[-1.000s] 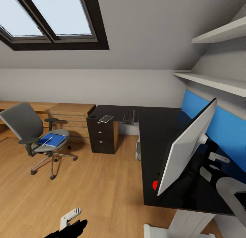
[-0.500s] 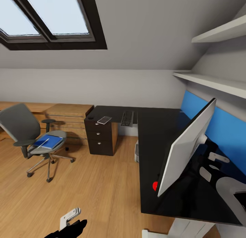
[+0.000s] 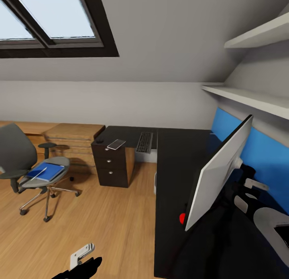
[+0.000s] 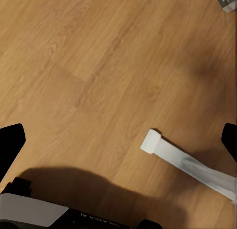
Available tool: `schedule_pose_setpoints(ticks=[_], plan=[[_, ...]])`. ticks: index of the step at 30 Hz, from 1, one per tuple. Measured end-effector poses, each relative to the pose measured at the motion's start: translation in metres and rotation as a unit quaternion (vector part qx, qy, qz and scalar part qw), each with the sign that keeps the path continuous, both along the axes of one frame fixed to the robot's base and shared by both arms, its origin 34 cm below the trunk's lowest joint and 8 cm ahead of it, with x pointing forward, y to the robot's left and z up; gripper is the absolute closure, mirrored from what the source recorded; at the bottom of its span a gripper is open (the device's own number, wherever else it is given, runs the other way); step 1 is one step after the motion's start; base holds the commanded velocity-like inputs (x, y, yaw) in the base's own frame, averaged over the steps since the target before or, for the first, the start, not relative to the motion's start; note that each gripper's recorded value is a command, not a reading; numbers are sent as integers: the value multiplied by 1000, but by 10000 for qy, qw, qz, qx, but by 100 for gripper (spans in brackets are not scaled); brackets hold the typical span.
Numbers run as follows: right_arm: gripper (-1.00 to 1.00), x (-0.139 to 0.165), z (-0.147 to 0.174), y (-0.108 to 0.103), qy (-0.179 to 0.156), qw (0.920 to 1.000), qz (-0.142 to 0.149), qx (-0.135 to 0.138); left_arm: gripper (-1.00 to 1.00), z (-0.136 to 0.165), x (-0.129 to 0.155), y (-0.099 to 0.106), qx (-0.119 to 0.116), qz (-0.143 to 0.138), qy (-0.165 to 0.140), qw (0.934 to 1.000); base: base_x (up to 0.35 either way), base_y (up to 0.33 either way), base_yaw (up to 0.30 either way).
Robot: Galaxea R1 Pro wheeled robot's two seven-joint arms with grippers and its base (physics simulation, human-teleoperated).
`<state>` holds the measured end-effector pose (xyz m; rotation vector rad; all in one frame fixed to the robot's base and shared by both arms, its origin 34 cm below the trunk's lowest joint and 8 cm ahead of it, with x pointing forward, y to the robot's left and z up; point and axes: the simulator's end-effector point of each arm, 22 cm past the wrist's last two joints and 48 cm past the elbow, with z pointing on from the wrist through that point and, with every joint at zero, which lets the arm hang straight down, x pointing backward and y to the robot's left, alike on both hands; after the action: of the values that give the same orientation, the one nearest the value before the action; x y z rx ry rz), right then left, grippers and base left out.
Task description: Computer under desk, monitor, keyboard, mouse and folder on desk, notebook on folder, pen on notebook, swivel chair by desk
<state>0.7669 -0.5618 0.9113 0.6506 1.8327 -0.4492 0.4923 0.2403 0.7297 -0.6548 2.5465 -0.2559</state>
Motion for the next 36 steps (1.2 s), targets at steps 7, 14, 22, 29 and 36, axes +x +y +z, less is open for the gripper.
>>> schedule_pose_setpoints(ticks=[7,14,22,29,36], plan=[[100,1,0,1,15,10000,22,-17,-100,0,0,0,0,-6,3,10000,48,-36,0],[100,1,-1,1,14,10000,24,-14,-100,0,0,0,3,-1,2,10000,44,-3,0],[100,2,0,3,13,10000,43,-26,-100,0,0,0,4,1,3,10000,7,0,0],[100,3,1,3,1,10000,45,-24,-100,0,0,2,11,7,3,10000,0,0,0],[100,2,1,3,0,10000,39,-17,-100,1,1,2,8,11,-14,10000,129,-28,0]])
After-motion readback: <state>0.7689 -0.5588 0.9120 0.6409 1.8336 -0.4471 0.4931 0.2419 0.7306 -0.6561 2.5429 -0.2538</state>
